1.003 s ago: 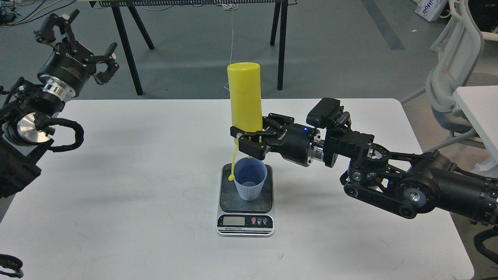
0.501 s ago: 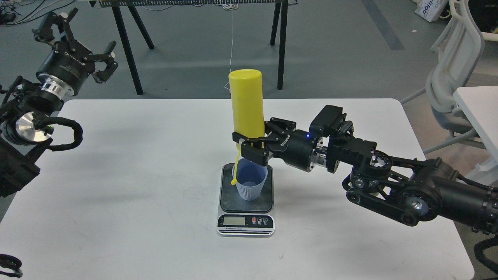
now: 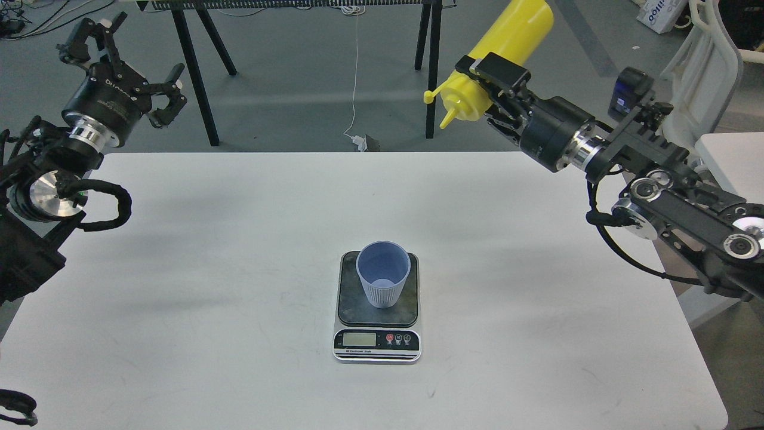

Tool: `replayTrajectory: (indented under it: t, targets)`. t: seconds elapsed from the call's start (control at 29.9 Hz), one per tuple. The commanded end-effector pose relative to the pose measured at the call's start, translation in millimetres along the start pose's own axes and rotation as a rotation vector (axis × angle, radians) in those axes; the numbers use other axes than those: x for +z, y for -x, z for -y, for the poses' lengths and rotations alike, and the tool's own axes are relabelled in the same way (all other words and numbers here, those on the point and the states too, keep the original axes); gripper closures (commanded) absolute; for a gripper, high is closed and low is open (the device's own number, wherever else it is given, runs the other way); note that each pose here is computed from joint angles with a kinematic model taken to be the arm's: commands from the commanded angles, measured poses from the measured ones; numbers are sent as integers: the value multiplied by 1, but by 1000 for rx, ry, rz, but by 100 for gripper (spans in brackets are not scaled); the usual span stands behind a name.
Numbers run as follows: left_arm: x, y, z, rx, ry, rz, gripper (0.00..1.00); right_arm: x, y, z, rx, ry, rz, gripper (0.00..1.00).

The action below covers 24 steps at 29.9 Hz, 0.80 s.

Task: Pour seasoning into cup on scale with both arms
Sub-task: 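Turn the bottle upright with the right gripper and lower it to the table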

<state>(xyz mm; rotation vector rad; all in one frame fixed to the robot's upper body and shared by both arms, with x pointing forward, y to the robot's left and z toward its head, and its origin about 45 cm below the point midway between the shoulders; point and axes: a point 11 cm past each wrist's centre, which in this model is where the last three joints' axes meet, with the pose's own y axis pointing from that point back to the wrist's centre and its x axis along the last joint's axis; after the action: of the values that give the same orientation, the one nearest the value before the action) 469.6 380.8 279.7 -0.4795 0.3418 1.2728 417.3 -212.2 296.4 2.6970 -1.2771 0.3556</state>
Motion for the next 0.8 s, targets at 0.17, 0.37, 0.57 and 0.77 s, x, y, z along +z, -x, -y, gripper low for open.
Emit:
replayTrajectory:
  t: [0.17, 0.37, 0.57, 0.77]
  targets:
    - [0, 1, 1, -3, -29, 7, 0, 54, -14, -70, 58, -56, 870, 78]
    - [-5, 2, 1, -6, -40, 0, 0, 105, 11, -116, 184, -140, 1198, 77]
    - [0, 1, -1, -7, -40, 10, 0, 160, 78, -148, 348, -165, 1493, 77]
    - [3, -3, -4, 1, -40, 17, 0, 166, 125, -134, 351, -199, 1640, 76]
